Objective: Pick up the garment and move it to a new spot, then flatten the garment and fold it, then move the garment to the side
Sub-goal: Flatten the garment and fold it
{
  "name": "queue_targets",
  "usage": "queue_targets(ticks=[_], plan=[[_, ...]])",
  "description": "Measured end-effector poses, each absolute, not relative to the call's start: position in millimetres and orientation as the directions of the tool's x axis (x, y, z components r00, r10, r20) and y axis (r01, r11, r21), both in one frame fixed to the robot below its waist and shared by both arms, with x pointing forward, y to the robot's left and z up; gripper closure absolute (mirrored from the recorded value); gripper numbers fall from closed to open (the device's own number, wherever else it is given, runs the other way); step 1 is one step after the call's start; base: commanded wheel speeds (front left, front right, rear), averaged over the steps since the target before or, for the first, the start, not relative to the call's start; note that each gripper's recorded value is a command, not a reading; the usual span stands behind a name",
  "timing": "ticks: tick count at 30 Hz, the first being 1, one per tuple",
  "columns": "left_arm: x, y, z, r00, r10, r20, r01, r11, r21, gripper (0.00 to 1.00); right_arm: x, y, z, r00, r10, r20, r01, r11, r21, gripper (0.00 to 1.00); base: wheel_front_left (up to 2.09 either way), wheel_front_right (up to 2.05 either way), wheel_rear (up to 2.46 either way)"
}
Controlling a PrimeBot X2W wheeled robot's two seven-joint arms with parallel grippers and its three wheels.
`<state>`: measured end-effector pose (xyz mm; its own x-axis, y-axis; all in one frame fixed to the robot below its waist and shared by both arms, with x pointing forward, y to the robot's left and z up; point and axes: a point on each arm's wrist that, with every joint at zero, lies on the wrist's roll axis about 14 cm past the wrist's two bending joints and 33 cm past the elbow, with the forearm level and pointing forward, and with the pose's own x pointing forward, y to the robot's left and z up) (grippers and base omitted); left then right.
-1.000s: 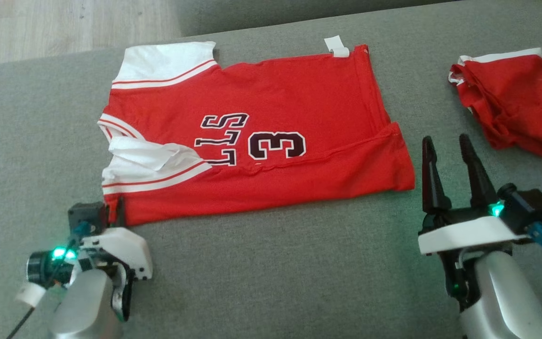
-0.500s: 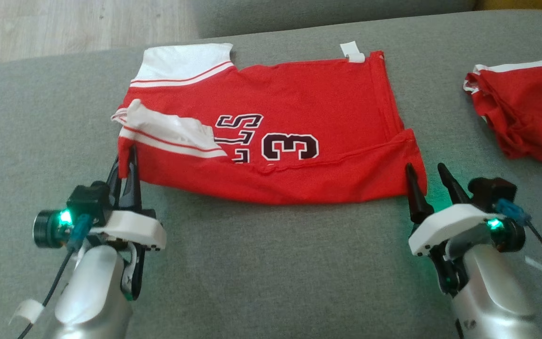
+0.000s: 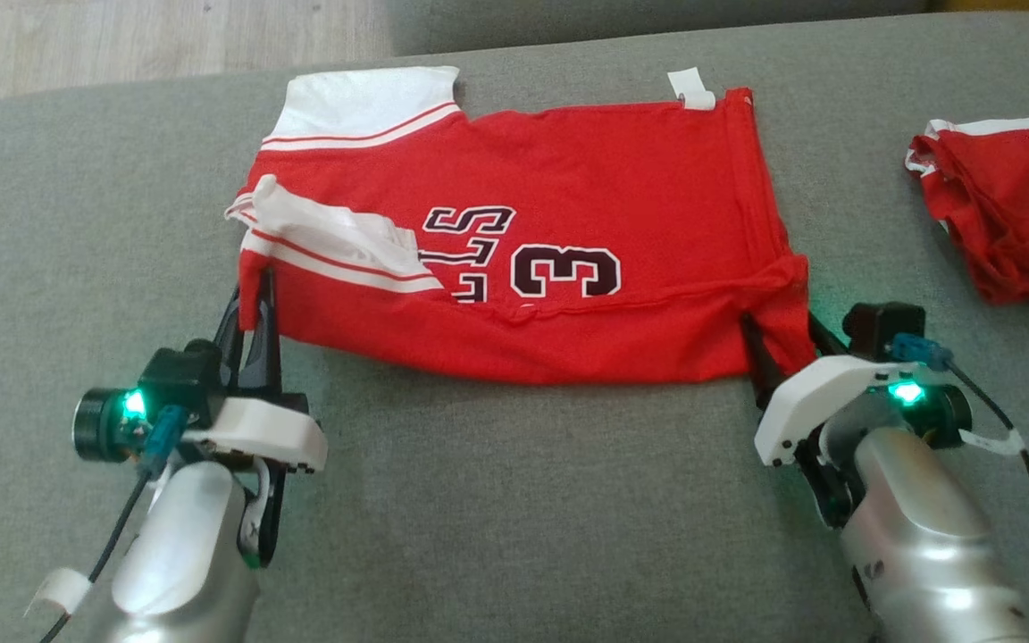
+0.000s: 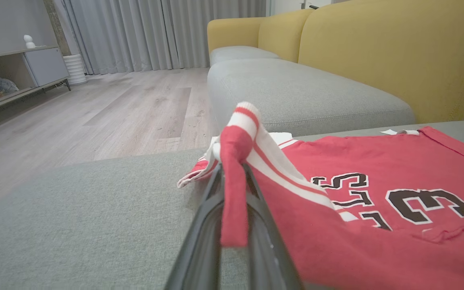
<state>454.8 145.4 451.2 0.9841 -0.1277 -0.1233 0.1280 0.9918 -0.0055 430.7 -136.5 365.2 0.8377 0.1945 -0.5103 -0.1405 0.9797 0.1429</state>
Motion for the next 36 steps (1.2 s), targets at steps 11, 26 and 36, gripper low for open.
queue_targets(ticks=[11, 26, 36], plan=[[438.7, 145.0, 436.2, 0.971, -0.132, -0.197, 0.137, 0.990, 0.011, 1.00, 426.6, -147.1, 373.6, 0.859, 0.162, -0.485, -0.149, 0.987, 0.066, 1.00, 0.00, 0.00, 0.00], [381.1, 130.6, 406.0, 0.900, -0.208, -0.384, 0.234, 0.972, 0.024, 1.00, 385.8, -175.7, 384.0, 0.851, 0.080, -0.519, -0.092, 0.996, 0.001, 1.00, 0.00, 0.00, 0.00], [346.6, 131.8, 395.1, 0.824, -0.237, -0.514, 0.281, 0.960, 0.009, 1.00, 360.9, -170.3, 394.7, 0.821, 0.094, -0.563, -0.107, 0.994, 0.011, 1.00, 0.00, 0.00, 0.00]])
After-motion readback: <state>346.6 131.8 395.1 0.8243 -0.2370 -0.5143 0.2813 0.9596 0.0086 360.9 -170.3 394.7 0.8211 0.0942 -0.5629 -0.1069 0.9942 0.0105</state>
